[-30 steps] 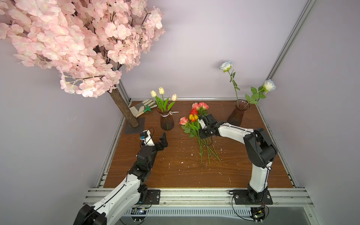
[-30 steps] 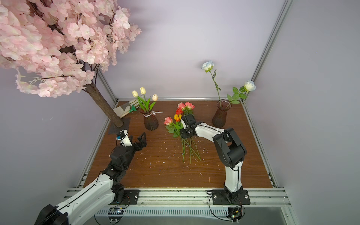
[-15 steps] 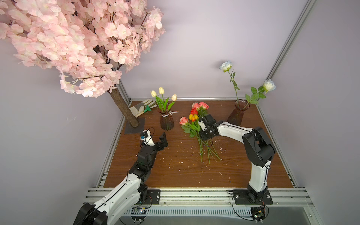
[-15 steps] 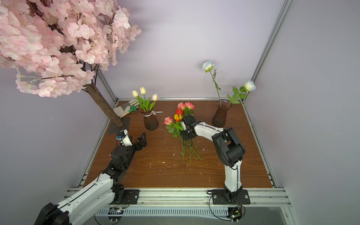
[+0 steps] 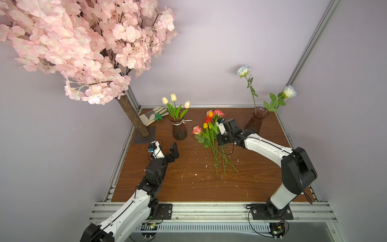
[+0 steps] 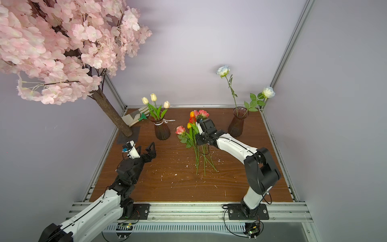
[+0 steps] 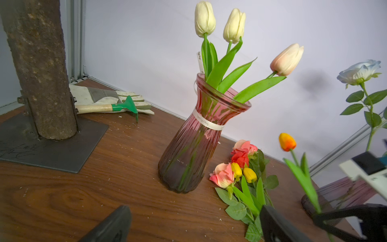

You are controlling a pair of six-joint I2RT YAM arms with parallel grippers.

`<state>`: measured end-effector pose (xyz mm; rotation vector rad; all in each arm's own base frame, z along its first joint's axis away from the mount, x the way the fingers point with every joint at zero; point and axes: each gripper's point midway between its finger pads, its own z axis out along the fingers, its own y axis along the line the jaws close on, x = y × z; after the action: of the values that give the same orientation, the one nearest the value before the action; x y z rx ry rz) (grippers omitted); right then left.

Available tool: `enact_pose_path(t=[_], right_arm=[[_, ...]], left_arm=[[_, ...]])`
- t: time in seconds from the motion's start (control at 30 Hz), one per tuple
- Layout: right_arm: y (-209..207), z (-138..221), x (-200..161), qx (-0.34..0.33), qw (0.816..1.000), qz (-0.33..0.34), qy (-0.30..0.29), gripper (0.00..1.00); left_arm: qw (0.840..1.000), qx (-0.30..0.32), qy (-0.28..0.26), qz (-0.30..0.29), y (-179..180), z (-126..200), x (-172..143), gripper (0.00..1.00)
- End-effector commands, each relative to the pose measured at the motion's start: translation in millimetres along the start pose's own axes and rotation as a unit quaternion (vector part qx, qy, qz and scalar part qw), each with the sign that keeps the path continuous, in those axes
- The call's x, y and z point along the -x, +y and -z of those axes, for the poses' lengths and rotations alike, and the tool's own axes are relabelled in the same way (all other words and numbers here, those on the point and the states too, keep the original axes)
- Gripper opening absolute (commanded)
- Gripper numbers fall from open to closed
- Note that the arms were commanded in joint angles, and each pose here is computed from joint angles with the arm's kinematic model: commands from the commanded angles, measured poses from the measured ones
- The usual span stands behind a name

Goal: Arrange the flowers in different vases according to their variety
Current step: Pick up the flower at the center of the board, then insert the flower into the vase.

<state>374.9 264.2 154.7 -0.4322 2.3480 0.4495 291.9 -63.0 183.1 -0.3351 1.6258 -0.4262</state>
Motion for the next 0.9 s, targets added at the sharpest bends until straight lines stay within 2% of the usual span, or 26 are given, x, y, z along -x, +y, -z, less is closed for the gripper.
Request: enact_pose_path(t=[0.0,0.13,0.33,0.57,0.87], right_arm=[[32.7,34.7,53.3,0.077,0.990,-0.017,-0.113,0.00],[60.9,63.9,86.6,0.160,0.968,-0.035,-0.192,0.00],[106.5,108.2,130.9,0.257,0.918,-0.042,-0.300,0.00],[152.1,145.0,178.2,0.270,0.873,-0.009,-0.406,0.00],[189.3,129.7,224.9,0.262,0.843,0.016,-0.469,0.00]], left_arm=[[1.000,0.005,-0.015,0.018,4.9,0.8,5.7,0.99],[1.000,0.006,-0.013,0.023,6.9,0.3,3.9,0.99],[1.000,0.007,-0.016,0.024,9.0,0.8,3.0,0.99],[0.999,0.011,-0.025,0.023,12.7,3.0,5.8,0.99],[0.999,0.012,-0.025,0.022,13.7,2.6,5.2,0.99]])
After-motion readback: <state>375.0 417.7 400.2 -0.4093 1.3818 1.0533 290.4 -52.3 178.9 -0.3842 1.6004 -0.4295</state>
